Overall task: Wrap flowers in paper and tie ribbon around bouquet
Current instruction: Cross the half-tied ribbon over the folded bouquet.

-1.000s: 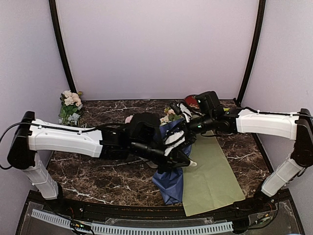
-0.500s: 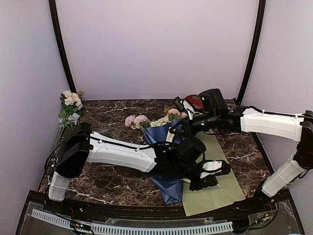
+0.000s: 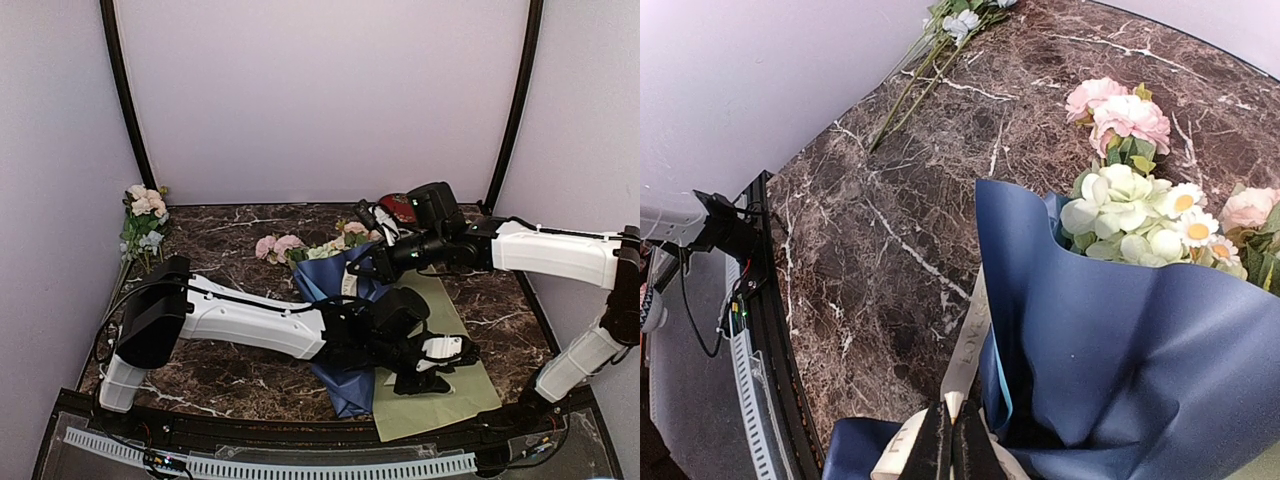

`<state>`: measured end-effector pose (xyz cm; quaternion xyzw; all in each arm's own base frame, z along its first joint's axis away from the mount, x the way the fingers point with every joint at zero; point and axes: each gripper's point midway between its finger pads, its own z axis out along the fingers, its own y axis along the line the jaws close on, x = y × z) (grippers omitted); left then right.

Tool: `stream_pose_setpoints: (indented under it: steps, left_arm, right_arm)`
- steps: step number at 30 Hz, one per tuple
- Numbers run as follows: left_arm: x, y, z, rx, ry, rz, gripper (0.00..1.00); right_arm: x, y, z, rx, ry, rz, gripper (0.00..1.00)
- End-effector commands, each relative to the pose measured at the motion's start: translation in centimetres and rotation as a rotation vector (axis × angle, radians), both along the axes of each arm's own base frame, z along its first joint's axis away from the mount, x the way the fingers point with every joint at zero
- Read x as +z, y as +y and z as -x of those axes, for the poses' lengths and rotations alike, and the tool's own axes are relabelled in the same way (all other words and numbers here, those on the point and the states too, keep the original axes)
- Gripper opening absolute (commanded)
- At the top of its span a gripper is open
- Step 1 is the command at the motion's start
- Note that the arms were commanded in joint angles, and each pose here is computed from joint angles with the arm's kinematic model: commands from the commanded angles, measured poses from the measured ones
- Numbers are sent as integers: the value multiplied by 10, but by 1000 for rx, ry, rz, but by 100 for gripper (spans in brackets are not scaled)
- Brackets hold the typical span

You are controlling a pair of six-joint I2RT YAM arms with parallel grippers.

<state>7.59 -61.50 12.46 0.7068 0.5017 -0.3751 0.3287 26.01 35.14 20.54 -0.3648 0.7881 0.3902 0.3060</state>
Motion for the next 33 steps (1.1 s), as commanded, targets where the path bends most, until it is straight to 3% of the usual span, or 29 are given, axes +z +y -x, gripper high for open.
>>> stream_pose_setpoints:
  steps: [1, 9, 14, 19, 21, 23, 25, 33]
  left_arm:
    - [18, 10, -11, 58, -96, -7, 48]
    - [73, 59, -20, 134, -230, 134, 75]
    - [112, 101, -34, 228, -199, 295, 88]
    - [125, 142, -70, 385, -131, 349, 89]
    - [132, 162, -92, 485, -103, 391, 83]
    - [132, 178, -112, 584, -85, 415, 69]
    - [127, 187, -124, 650, -100, 411, 68]
    - [87, 193, -157, 800, -135, 332, 91]
  right_arm:
    - [9, -5, 6, 14, -19, -20, 0]
    - [8, -4, 9, 33, -7, -28, 0]
    - [6, -2, 11, 42, 8, -40, 0]
    - [10, 0, 13, 54, 13, -50, 0]
    - [12, 0, 14, 53, 11, -54, 0]
    - [15, 0, 14, 52, 9, -63, 0]
    - [16, 0, 16, 56, 13, -76, 0]
    - [15, 2, 21, 69, 26, -91, 0]
